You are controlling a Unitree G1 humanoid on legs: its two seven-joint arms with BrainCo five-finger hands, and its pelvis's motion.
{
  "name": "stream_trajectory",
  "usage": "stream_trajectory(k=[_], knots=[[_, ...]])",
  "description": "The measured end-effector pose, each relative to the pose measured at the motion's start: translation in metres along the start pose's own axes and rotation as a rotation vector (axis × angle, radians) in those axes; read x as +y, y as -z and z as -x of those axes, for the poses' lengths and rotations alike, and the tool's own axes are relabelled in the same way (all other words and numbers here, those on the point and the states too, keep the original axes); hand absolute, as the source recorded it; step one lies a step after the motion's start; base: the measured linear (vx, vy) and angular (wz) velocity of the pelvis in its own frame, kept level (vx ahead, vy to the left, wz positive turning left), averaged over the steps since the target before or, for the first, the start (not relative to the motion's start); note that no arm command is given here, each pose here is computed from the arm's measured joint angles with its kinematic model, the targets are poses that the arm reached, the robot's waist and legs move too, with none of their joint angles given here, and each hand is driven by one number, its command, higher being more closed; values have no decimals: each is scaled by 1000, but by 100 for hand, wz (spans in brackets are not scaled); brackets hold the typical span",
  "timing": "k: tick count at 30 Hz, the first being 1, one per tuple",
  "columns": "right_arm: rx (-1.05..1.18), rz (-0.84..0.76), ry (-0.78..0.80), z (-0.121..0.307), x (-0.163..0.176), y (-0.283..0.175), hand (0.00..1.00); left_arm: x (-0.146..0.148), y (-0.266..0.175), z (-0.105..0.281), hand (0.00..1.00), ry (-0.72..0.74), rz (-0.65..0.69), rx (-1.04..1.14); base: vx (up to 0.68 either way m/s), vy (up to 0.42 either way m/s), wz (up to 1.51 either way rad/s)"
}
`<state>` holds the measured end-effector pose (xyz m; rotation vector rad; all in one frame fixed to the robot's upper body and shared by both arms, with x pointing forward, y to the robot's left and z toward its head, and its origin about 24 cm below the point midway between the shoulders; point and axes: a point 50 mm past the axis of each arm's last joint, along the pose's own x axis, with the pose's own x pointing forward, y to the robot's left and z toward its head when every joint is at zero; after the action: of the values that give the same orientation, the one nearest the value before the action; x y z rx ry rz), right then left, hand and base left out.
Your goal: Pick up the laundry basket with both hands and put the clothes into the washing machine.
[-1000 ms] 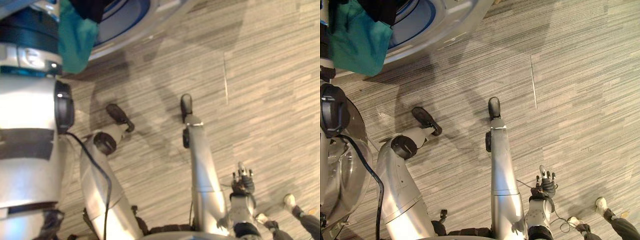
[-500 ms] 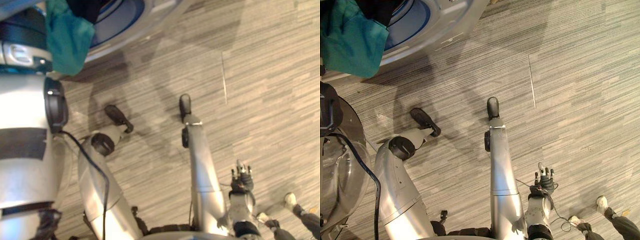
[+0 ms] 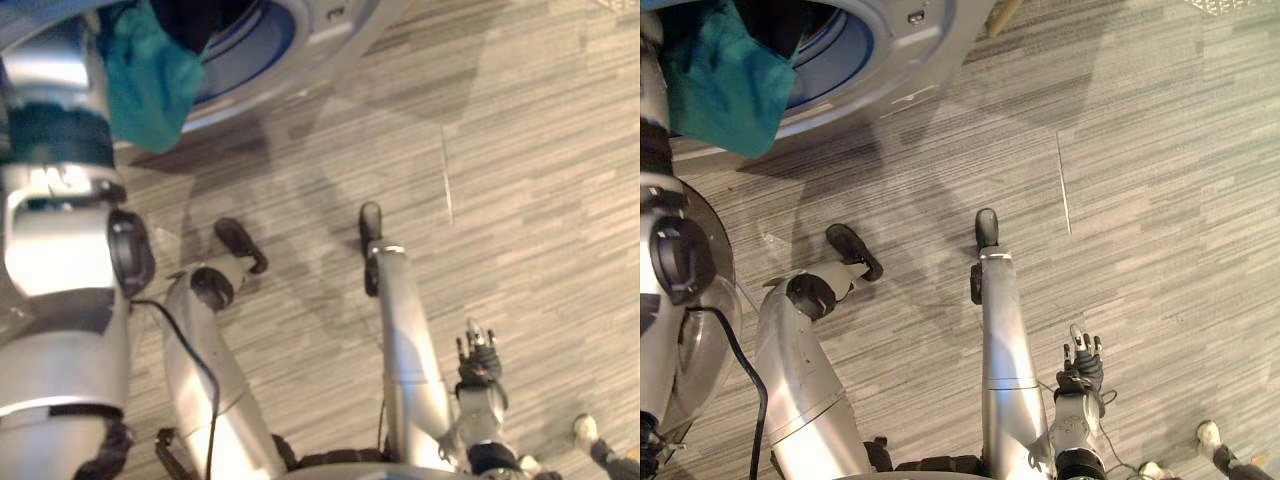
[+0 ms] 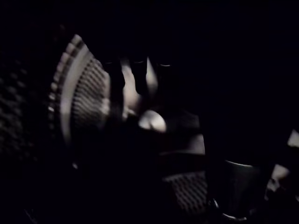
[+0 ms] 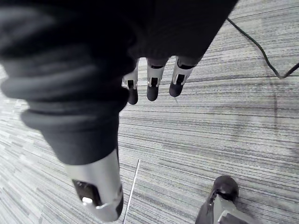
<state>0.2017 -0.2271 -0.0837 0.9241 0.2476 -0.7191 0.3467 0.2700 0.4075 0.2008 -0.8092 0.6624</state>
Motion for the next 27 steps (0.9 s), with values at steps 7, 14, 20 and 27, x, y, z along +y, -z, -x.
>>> stream_trajectory(k=[7, 14, 20, 27], knots=[[-7, 8, 6, -1, -2, -2, 0, 17, 34, 14, 0, -85, 20, 96, -22, 9, 10], [-11, 21, 4, -1, -2, -3, 0, 18, 36, 15, 0, -103, -17, 96, 0, 0, 0], [-13, 27, 2, -1, -2, -4, 0, 8, 37, 18, 0, -71, -121, 90, 0, 0, 0], [-18, 56, -31, -2, 4, -7, 0, -5, 47, 24, 0, 23, -346, 94, -4, 9, -2]])
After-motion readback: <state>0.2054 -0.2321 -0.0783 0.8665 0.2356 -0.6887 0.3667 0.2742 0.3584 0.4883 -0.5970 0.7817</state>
